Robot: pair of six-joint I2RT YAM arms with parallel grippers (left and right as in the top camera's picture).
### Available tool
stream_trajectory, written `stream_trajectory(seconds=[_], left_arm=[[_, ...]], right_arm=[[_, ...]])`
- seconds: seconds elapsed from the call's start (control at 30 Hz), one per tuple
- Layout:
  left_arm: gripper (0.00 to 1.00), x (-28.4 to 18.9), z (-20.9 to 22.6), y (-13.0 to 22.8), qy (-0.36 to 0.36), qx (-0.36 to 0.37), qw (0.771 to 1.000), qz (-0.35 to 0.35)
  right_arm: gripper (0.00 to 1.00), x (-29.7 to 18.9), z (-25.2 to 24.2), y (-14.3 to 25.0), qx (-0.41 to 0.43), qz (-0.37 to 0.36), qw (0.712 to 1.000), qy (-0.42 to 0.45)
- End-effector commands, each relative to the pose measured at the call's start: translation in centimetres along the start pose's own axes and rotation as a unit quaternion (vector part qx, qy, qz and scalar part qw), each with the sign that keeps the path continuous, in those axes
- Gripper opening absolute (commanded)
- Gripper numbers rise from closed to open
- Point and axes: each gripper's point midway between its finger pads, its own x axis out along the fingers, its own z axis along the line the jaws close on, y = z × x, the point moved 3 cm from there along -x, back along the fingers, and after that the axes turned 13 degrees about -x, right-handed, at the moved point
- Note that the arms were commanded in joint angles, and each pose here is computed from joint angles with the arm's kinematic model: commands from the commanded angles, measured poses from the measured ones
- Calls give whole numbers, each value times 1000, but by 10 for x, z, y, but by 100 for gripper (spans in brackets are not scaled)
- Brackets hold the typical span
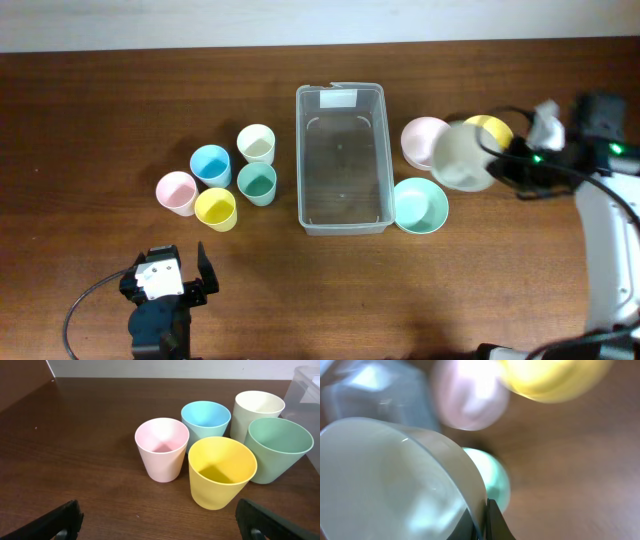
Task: Pack container
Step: 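Carry the white bowl into the clear container and release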
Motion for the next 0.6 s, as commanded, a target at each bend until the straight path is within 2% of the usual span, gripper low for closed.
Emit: stream_trajectory(seconds=[0.0,0.13,0.3,0.57], left_arm=[[100,1,-1,3,5,11,1000,2],[100,1,-1,3,5,11,1000,2],[100,1,-1,3,5,11,1000,2],[100,1,-1,3,5,11,1000,2]], right_arm=[[4,-14,73,-34,-104,-40,993,-28],[4,4,129,-61,-160,-44,986,-28],[4,69,170,-84,-180,-22,982,-55],[4,191,157,-79,-144,43,987,-62]])
